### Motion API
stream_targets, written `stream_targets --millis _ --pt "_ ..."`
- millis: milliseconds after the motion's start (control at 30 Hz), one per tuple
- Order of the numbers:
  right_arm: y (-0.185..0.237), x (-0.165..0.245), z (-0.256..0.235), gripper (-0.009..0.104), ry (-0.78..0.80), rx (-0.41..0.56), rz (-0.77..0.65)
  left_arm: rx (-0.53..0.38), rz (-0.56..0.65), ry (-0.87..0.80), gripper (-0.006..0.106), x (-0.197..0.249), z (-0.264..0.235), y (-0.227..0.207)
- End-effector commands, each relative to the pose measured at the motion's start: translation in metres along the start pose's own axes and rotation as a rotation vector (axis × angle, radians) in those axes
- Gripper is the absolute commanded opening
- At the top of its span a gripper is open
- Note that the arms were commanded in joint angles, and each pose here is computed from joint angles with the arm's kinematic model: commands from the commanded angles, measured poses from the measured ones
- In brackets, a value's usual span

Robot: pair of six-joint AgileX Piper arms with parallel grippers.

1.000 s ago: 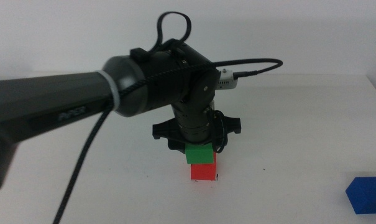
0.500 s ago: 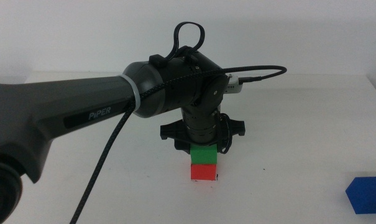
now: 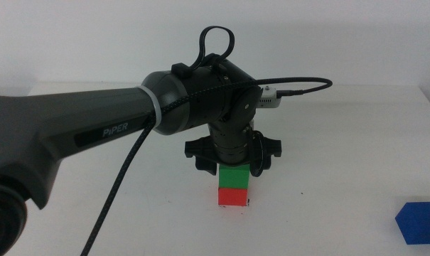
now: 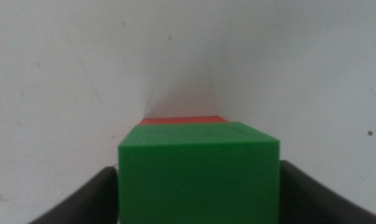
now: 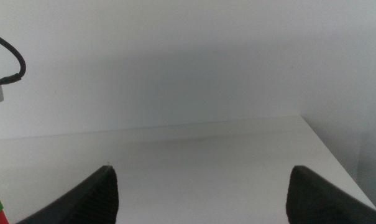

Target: Stack red cubes first, then green, then blue cubes in a specific spot.

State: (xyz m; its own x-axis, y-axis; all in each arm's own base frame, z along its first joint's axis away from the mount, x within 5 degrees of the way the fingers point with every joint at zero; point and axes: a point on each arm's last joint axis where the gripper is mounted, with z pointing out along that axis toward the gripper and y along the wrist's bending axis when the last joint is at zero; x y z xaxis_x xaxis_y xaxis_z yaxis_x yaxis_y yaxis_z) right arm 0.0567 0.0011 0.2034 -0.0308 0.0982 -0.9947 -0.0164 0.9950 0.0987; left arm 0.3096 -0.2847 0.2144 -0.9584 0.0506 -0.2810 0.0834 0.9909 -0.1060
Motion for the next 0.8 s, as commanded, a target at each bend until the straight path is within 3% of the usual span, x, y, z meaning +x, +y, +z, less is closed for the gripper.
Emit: stream_targets --millis 0,67,200,300,400,500,633,767 --pt "-0.001 0.000 0.000 0.092 -0.010 0.009 -0.012 0.019 0.003 -0.009 0.085 0.000 -0.004 -0.003" --pt "-0.001 0.000 0.000 0.092 -0.010 0.009 -0.012 0.013 0.008 -0.004 0.093 0.000 -0.009 -0.001" --pt "-0.001 0.000 0.000 0.092 -0.010 0.009 -0.012 0.034 0.115 -0.065 0.094 -0.002 -0.063 0.009" --pt "-0.001 0.000 0.000 0.092 -0.010 0.009 -0.012 0.080 0.230 -0.171 0.094 0.009 -0.148 0.032" --pt "-0.001 0.000 0.000 0.092 -0.010 0.009 -0.012 0.134 0.418 -0.348 0.094 0.032 -0.226 0.061" --pt "-0.001 0.000 0.000 0.092 -0.010 0.009 -0.012 0.209 0.422 -0.447 0.094 0.077 -0.275 0.099" --pt "-0.001 0.000 0.000 0.092 -0.010 0.009 -0.012 0.411 0.428 -0.580 0.094 0.140 -0.303 0.138" --pt "-0.001 0.000 0.000 0.092 -0.010 0.009 -0.012 0.463 0.423 -0.642 0.094 0.174 -0.318 0.165"
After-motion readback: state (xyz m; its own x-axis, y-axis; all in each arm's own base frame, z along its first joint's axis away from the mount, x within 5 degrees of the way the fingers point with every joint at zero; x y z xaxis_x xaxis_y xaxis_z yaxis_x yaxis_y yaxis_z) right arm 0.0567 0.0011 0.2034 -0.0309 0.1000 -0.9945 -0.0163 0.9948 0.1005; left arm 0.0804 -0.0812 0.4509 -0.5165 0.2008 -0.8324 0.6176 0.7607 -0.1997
